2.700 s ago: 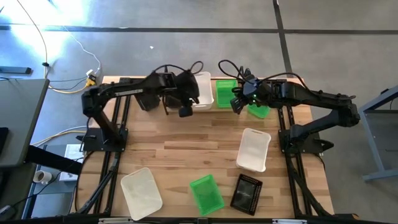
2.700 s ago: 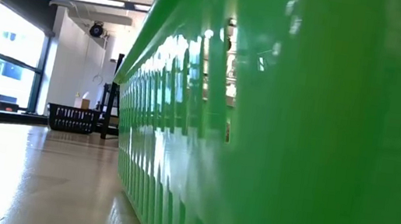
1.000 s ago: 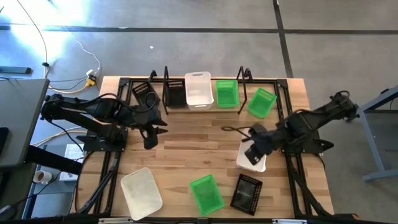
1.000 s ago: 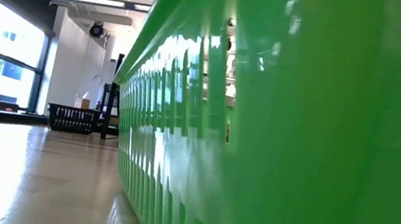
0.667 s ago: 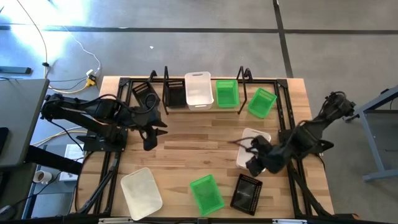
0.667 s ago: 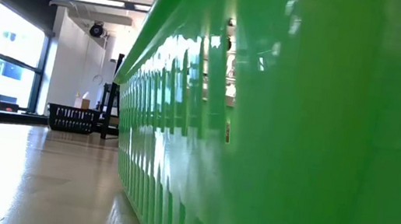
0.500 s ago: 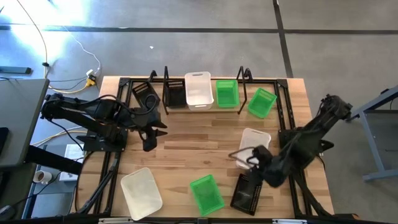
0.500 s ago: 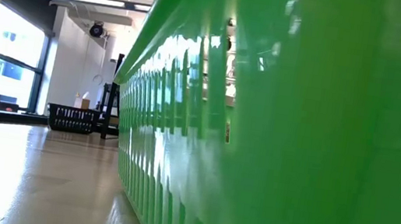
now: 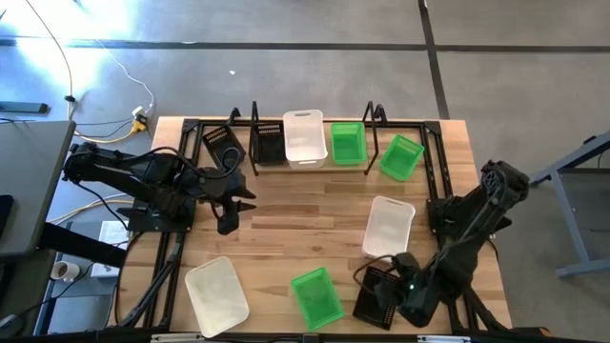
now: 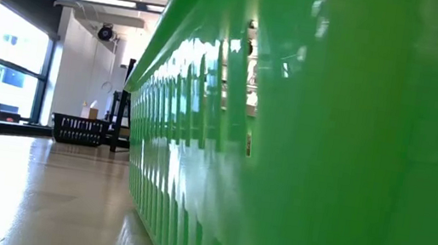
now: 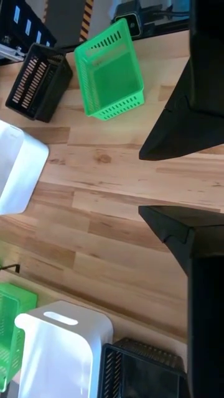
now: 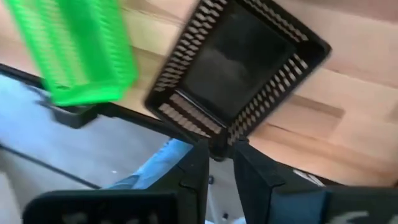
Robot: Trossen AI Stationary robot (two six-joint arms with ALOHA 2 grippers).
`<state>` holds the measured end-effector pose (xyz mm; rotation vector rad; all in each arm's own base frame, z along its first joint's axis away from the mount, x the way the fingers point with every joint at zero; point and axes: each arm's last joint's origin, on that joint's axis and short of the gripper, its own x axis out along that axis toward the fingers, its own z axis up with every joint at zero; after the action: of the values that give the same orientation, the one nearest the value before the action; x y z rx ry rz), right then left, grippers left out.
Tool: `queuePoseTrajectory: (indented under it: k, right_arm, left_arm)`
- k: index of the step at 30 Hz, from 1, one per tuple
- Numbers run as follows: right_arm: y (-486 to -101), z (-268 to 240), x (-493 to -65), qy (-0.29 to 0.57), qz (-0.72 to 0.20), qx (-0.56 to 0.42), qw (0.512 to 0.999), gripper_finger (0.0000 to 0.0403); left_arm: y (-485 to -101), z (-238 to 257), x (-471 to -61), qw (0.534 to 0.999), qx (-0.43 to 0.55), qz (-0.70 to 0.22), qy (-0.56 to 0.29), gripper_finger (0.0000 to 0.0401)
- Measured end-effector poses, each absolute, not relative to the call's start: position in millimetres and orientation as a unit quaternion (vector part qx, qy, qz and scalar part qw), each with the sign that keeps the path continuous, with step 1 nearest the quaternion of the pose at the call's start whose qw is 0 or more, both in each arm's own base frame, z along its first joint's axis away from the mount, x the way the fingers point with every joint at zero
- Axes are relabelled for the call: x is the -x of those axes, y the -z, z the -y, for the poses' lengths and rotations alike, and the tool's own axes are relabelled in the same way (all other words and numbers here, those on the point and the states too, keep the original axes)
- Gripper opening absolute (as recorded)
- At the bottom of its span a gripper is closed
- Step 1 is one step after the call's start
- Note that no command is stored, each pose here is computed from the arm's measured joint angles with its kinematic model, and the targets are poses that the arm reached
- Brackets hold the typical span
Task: Stack baskets on shelf by color
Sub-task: Stack the bottom black bin on top of the black bin on the shelf
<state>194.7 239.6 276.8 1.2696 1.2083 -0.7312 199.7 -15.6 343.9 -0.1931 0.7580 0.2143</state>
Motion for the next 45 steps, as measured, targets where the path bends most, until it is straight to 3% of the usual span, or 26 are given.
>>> queuePoseTrajectory:
  k: [11, 19, 35, 43, 45]
  right_arm:
    - [-234, -264, -199, 0.365, -0.558, -0.500, 0.553, 0.0143]
    - [-209, -271, -206, 0.394, -0.562, -0.476, 0.550, 0.0155]
    - [-168, -277, -217, 0.443, -0.576, -0.439, 0.529, 0.0108]
    - [-168, -278, -219, 0.437, -0.582, -0.447, 0.519, 0.0013]
    - [-171, -279, -219, 0.436, -0.582, -0.449, 0.520, 0.0008]
  left_arm:
    - [-344, 16, -200, 0.919, 0.094, -0.369, -0.104, 0.0120]
    - [-344, 16, -200, 0.919, 0.094, -0.369, -0.104, 0.0120]
    - [-344, 16, -200, 0.918, 0.098, -0.369, -0.105, 0.0120]
    - [-344, 16, -200, 0.918, 0.098, -0.369, -0.106, 0.0120]
    - [-344, 16, -200, 0.918, 0.098, -0.369, -0.106, 0.0120]
